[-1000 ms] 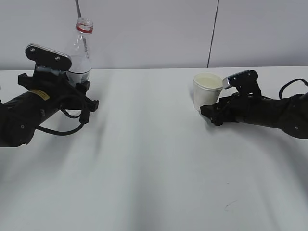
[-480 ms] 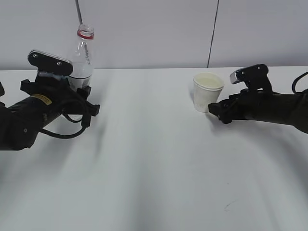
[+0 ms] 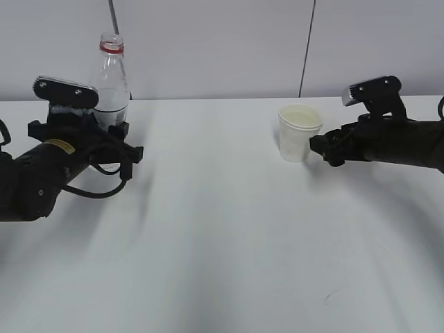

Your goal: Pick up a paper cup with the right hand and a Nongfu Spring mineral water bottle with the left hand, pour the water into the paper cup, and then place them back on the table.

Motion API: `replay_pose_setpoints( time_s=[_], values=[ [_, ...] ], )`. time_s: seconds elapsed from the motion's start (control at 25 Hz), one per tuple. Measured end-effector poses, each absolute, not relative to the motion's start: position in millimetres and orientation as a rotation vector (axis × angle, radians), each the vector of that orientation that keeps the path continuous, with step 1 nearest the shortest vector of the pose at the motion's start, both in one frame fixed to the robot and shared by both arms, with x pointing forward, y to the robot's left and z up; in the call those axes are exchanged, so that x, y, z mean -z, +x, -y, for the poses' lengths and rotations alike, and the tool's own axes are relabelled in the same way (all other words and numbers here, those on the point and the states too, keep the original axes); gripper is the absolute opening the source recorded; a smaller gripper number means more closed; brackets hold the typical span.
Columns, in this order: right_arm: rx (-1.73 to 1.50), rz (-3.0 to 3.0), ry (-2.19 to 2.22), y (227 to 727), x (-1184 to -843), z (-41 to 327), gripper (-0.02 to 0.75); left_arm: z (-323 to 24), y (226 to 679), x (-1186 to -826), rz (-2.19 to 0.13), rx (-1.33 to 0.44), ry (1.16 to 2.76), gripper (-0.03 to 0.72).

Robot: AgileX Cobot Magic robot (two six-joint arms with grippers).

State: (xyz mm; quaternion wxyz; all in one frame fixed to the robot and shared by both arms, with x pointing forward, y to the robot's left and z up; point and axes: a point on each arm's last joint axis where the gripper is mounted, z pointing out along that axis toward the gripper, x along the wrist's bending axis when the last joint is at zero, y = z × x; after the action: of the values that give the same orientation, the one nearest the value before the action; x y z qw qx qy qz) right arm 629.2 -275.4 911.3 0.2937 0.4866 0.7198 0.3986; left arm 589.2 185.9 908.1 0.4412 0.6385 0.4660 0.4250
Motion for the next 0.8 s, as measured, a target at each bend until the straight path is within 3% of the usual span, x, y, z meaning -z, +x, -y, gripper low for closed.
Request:
replay_pose_setpoints(
  time_s=[0.4,0.8],
  values=[
    [-1.015,-1.866,1.315,624,-940,281,0.591,-187,592,-906,-1.175,-1.054,1.463,0.367],
    [-0.991,-1.833,1.329,620,-957,284,0.591,-179,612,-888,-1.177,-1.052,1.443,0.367]
  ],
)
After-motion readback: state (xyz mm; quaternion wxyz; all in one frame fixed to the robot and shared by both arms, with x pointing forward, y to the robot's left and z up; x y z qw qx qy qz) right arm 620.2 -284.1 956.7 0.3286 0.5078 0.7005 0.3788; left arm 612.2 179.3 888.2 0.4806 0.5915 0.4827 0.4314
